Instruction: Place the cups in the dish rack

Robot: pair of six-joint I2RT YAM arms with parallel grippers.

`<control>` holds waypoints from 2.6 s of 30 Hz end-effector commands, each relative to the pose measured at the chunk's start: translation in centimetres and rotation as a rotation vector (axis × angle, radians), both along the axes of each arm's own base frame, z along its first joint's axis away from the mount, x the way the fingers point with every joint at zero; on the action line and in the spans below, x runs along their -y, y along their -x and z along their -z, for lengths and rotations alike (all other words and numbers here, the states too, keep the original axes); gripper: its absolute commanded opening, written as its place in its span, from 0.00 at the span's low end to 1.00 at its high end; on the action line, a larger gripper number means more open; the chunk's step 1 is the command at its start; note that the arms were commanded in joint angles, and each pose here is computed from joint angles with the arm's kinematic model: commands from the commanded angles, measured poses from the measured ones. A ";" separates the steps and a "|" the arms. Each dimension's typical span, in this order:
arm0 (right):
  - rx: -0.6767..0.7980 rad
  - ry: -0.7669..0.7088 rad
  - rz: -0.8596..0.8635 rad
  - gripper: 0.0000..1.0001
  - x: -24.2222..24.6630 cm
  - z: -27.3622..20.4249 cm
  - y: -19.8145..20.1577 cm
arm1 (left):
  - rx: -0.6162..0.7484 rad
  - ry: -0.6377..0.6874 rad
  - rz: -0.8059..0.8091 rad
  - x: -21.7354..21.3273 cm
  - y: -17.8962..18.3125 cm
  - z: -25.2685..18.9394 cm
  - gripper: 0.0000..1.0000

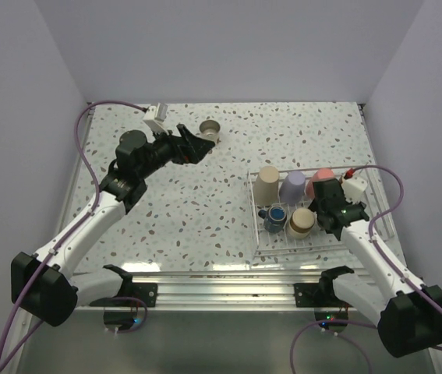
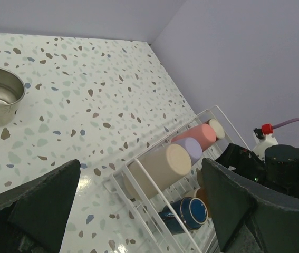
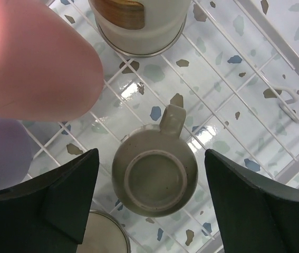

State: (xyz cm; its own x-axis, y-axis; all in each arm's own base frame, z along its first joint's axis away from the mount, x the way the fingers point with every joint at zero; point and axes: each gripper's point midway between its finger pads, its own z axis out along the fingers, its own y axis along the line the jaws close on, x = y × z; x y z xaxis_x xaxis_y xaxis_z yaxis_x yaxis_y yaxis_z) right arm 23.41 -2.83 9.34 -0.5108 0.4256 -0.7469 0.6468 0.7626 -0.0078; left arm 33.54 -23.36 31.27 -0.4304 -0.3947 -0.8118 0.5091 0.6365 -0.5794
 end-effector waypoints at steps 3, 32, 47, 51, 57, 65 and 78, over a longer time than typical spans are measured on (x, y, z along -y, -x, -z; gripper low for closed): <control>0.067 -0.027 -0.002 0.90 -0.4 -2.5 -1.1 | 0.008 -0.045 -0.046 -0.9 -0.8 0.5 1.00; 0.247 -0.001 0.030 0.98 2.0 -18.5 3.6 | -0.283 -0.690 -0.401 -5.5 -25.3 15.0 0.91; 0.223 0.016 0.025 0.98 2.2 -18.8 4.0 | -0.369 -0.654 -0.301 -3.1 -26.2 21.2 0.17; 0.237 -0.005 -0.003 0.98 1.8 -19.5 3.9 | -0.366 -0.618 -0.299 -2.8 -26.0 19.5 0.00; 0.345 -0.121 -0.133 0.98 -1.2 -23.2 1.9 | -0.197 -0.389 -0.250 -1.4 -22.5 8.1 0.00; 0.653 -0.751 -0.584 0.99 -15.0 -32.6 -3.0 | 0.161 0.239 0.172 2.6 -8.2 -8.6 0.00; 0.830 -1.446 -0.833 0.99 -25.3 -43.1 -4.0 | 0.405 0.608 0.229 -2.0 4.5 -16.4 0.00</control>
